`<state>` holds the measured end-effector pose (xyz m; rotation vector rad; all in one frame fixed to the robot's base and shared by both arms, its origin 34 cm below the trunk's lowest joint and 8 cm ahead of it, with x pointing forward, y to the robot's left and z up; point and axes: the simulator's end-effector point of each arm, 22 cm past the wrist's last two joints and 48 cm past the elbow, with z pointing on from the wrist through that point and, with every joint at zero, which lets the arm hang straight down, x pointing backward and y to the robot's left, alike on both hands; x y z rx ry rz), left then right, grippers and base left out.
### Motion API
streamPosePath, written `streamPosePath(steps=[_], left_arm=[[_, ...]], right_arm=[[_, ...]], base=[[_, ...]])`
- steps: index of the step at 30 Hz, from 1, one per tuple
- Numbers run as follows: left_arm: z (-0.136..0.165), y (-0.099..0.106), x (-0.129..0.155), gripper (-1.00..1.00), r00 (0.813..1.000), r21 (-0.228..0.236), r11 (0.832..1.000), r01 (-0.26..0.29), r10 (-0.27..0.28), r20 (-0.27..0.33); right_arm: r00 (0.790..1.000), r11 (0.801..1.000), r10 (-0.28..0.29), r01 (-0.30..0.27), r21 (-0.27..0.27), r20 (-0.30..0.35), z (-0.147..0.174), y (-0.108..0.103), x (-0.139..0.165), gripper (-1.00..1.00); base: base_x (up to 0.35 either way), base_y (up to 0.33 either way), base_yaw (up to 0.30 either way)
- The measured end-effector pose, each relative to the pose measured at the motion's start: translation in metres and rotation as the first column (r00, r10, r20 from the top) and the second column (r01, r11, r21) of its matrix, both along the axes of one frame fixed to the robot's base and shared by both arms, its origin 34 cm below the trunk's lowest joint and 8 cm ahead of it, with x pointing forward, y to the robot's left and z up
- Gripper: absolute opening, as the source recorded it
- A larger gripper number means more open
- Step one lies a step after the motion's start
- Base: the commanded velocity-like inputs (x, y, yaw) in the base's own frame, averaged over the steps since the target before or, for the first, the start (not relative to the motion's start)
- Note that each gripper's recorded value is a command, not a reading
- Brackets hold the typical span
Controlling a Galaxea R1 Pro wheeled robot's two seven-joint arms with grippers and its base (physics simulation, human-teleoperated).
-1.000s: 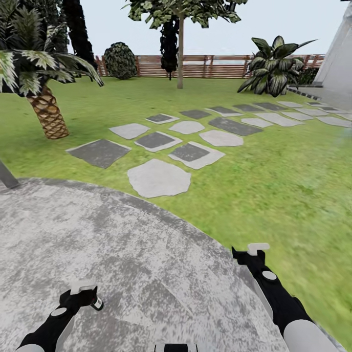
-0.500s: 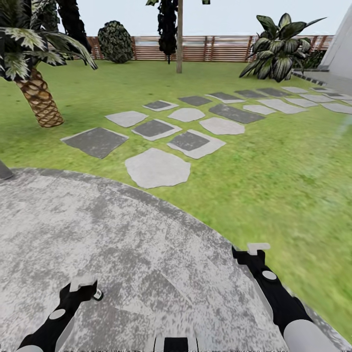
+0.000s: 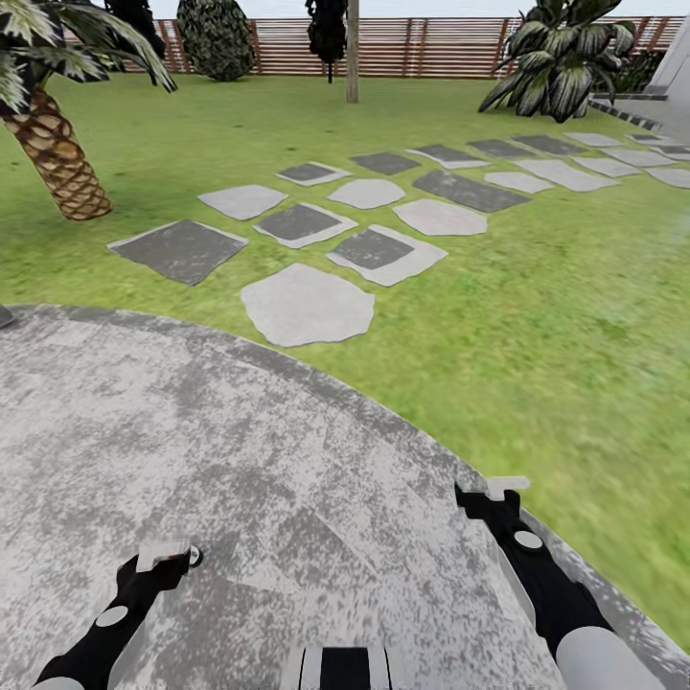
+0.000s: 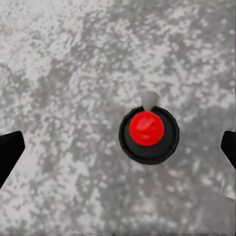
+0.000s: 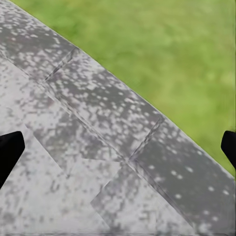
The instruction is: In the garden, pick up the pesticide atomizer on the floor and spray pesticide onto both trees until each tree trunk is fully covered.
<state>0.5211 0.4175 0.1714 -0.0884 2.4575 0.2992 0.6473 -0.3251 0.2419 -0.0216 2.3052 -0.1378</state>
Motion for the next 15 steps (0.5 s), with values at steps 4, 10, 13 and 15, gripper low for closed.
streamPosePath(steps=[4, 10, 13, 15], left_arm=[[-0.010, 0.000, -0.008, 1.00, 1.000, 0.000, 1.000, -0.001, 0.001, -0.023], [-0.026, 0.000, -0.021, 1.00, 0.998, 0.000, 1.000, -0.001, 0.001, -0.057], [-0.033, 0.000, -0.027, 1.00, 0.997, 0.000, 1.000, 0.001, -0.001, -0.074], [-0.038, 0.000, -0.031, 1.00, 0.996, 0.000, 1.000, 0.001, -0.001, -0.086]], right_arm=[[1.000, 1.000, 0.000, 0.000, 0.000, -0.024, -0.014, 0.000, -0.007, 1.00], [0.998, 1.000, 0.000, 0.000, 0.000, -0.058, -0.033, 0.000, -0.016, 1.00], [0.997, 1.000, 0.000, 0.000, 0.000, -0.075, -0.043, 0.000, -0.021, 1.00], [0.996, 1.000, 0.000, 0.000, 0.000, -0.087, -0.049, 0.000, -0.025, 1.00]], base=[[0.000, 0.000, 0.000], [0.000, 0.000, 0.000], [0.000, 0.000, 0.000], [0.000, 0.000, 0.000]])
